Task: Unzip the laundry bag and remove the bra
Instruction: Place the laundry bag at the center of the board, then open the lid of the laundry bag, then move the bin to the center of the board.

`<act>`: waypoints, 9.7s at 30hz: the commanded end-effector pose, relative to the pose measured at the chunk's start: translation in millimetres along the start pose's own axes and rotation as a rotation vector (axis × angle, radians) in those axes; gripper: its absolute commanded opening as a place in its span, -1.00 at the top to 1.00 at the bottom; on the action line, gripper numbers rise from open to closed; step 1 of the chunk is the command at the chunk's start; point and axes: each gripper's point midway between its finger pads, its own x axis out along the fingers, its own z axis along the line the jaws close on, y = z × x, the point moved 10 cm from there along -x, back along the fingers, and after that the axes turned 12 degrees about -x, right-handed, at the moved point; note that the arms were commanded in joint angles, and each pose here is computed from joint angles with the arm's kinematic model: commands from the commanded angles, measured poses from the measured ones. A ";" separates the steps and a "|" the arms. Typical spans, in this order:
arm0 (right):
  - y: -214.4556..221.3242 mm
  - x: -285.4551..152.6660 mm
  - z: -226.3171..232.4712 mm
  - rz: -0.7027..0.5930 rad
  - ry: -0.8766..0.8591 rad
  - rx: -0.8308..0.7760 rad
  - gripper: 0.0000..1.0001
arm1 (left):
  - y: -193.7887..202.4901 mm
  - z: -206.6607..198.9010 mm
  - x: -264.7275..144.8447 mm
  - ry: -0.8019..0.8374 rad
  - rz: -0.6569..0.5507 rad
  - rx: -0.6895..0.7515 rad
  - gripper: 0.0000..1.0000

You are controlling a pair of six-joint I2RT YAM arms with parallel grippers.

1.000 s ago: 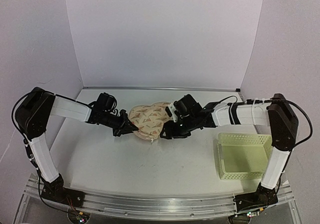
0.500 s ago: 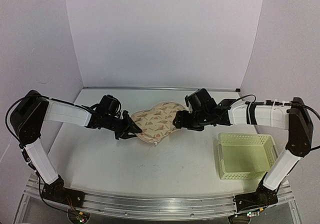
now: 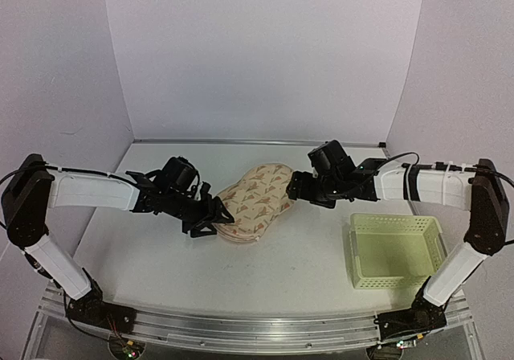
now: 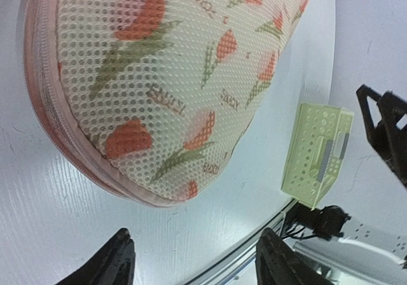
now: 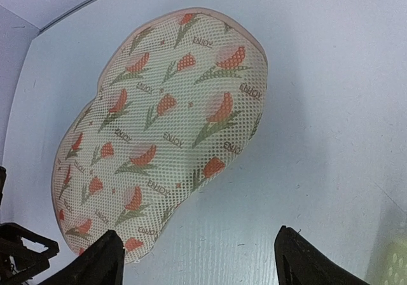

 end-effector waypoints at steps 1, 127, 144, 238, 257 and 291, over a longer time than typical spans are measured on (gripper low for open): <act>-15.7 -18.7 -2.4 -0.088 -0.002 0.045 -0.67 | 6.1 -27.6 -21.2 -0.018 -0.039 0.147 -0.41; 30.8 -76.7 -89.4 0.101 0.480 0.284 -0.97 | -44.0 -143.7 -11.5 0.019 -0.031 0.522 0.93; 42.3 -71.4 -95.0 0.105 0.499 0.341 -0.96 | -11.8 -167.6 53.4 0.102 0.142 0.571 0.22; 28.2 -3.2 -174.9 0.033 0.550 1.019 1.00 | -62.6 -110.1 -77.0 -0.033 -0.235 0.607 -0.54; 8.9 36.8 -110.9 0.296 0.136 0.523 1.00 | -71.4 -93.3 -97.7 -0.089 -0.320 0.553 -0.54; -22.8 17.3 -44.1 0.398 -0.038 -0.397 0.25 | -91.1 -60.9 -74.1 -0.229 -0.337 0.438 -0.54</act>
